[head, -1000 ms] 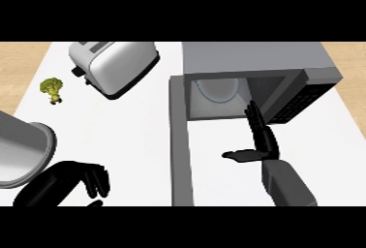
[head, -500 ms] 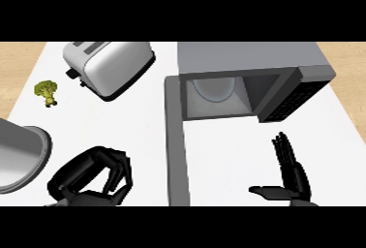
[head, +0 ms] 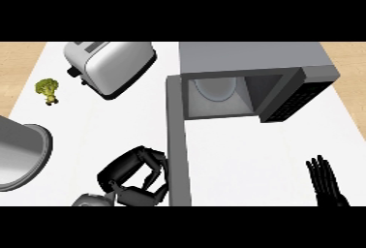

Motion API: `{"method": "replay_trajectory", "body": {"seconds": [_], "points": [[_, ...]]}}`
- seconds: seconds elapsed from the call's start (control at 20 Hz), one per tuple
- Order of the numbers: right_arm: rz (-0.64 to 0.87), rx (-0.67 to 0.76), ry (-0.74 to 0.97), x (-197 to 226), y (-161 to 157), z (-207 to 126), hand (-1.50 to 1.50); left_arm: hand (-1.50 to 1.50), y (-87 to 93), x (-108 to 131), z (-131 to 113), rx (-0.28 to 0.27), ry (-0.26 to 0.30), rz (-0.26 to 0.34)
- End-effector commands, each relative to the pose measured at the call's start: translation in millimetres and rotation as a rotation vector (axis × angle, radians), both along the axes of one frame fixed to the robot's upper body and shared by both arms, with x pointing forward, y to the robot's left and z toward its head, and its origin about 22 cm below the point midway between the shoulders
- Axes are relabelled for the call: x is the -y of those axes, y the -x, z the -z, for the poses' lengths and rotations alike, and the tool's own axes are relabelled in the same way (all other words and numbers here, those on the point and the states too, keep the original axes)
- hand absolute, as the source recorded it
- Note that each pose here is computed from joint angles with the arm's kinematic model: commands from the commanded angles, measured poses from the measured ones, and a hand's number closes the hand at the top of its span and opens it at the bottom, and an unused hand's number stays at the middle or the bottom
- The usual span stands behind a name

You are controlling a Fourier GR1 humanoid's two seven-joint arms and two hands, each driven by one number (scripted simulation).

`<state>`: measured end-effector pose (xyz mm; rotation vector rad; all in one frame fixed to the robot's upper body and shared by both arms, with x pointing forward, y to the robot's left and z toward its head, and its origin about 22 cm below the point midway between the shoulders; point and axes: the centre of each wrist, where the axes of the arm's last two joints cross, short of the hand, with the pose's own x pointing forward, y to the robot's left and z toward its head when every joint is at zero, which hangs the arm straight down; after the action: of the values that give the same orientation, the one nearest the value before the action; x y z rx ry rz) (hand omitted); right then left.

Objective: Pick up the milk, place it into the microwave and close the microwave

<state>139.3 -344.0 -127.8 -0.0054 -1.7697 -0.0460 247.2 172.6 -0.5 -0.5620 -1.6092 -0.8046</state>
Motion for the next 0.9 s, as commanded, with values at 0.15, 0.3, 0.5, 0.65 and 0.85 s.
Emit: {"method": "replay_trajectory", "body": {"seconds": [0.15, 0.3, 0.5, 0.65, 0.85], "points": [[-0.129, 0.118, -0.075, 9.2, 34.8, -49.7, -1.5, 1.5, 7.7, 65.2, 27.0, -0.012, -0.054, 0.12], [-0.17, 0.162, -0.1, -4.1, 29.7, -72.7, -1.5, 1.5, 21.8, 90.3, 35.4, -0.054, -0.05, 0.137], [-0.244, 0.189, -0.106, -5.0, 24.2, -99.9, -1.5, 1.5, 37.2, 123.8, 41.7, -0.014, -0.09, 0.129], [-0.275, 0.192, -0.117, -13.3, 31.8, -121.7, -1.5, 1.5, 51.5, 141.1, 40.7, -0.038, -0.1, 0.104], [-0.351, 0.205, -0.096, -21.8, 28.7, -150.6, -1.5, 1.5, 46.8, 158.7, 25.0, 0.056, -0.057, 0.056]]}}
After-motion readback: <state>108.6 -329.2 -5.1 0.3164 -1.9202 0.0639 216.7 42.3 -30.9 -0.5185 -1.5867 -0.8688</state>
